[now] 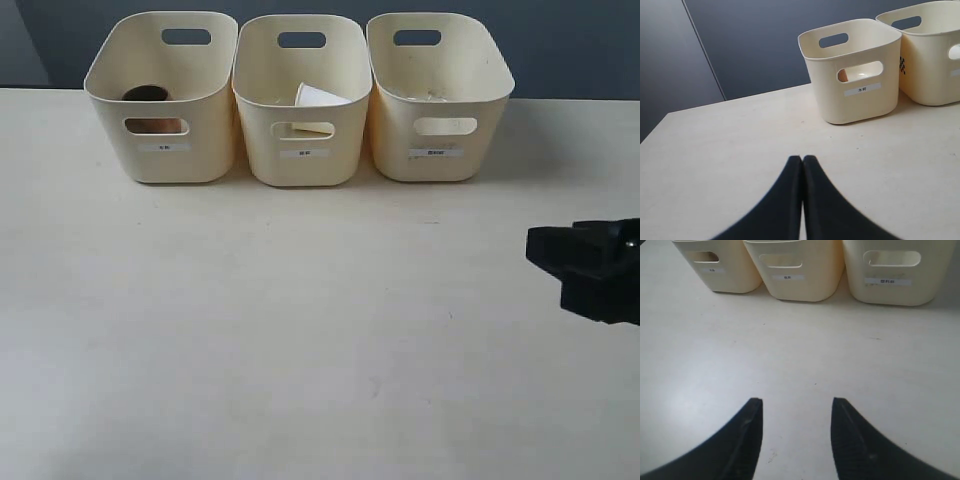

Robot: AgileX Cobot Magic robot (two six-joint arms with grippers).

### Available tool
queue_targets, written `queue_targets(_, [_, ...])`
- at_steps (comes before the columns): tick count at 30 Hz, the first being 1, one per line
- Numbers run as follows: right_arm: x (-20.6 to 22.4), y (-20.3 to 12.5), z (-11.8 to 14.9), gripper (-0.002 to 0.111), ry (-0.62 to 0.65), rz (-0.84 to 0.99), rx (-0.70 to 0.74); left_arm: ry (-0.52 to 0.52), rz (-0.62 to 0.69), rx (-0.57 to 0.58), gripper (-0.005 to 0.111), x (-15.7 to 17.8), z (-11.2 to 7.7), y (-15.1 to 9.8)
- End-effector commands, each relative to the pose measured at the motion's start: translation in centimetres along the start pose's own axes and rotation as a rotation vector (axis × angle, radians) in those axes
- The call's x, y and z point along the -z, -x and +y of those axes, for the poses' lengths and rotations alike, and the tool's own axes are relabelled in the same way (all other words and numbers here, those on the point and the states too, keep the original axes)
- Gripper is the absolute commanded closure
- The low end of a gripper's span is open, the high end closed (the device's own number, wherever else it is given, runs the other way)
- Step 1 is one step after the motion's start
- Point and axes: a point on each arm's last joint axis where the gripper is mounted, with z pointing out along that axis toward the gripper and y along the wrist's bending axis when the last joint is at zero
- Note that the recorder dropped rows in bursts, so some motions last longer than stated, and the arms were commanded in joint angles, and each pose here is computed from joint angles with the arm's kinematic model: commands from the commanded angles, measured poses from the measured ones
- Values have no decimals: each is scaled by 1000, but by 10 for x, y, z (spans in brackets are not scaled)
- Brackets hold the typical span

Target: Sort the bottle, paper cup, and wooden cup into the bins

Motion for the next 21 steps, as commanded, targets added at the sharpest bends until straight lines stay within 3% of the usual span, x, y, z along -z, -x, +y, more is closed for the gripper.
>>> queue_targets(1, [2,1,2,65,21,-47,52,-2,-10,1,107,0,0,0])
queue_targets(11, [5,-34,0,65,229,-374,198,-2,-10,1,107,0,0,0])
queue_targets(21, [11,-73,-14,65,235,-447,290,-2,-10,1,107,0,0,0])
